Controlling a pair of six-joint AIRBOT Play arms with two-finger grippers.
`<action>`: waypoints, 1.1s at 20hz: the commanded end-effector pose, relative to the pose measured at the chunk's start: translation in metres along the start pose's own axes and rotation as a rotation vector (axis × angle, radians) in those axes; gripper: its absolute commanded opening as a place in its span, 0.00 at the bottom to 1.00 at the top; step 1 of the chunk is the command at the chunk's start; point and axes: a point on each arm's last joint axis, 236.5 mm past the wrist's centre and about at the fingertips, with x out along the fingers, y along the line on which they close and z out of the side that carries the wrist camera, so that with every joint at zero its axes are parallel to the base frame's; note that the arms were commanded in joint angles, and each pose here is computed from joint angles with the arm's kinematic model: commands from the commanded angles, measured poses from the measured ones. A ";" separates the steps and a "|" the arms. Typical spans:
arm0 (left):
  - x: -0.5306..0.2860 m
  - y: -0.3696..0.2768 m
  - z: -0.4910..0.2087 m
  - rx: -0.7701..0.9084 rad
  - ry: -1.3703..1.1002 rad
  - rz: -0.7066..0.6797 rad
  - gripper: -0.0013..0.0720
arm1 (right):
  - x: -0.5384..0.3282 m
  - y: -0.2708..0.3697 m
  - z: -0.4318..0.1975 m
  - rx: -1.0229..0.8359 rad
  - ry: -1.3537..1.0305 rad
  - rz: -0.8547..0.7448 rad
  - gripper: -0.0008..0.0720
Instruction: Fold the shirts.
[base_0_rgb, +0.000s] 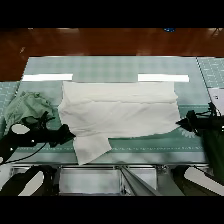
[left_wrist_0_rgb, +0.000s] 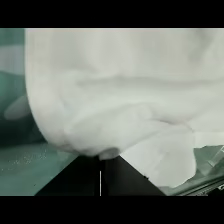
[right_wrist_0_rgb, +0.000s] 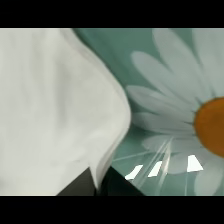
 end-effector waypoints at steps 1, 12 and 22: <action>-0.024 -0.037 0.032 0.068 -0.074 -0.054 0.05 | -0.023 0.032 0.015 -0.105 -0.013 0.052 0.04; -0.024 -0.124 0.187 0.182 -0.111 -0.085 0.05 | -0.012 0.134 0.098 -0.310 -0.173 0.107 0.04; 0.009 -0.155 0.259 0.217 -0.063 -0.110 0.05 | 0.024 0.146 0.151 -0.264 -0.176 0.099 0.04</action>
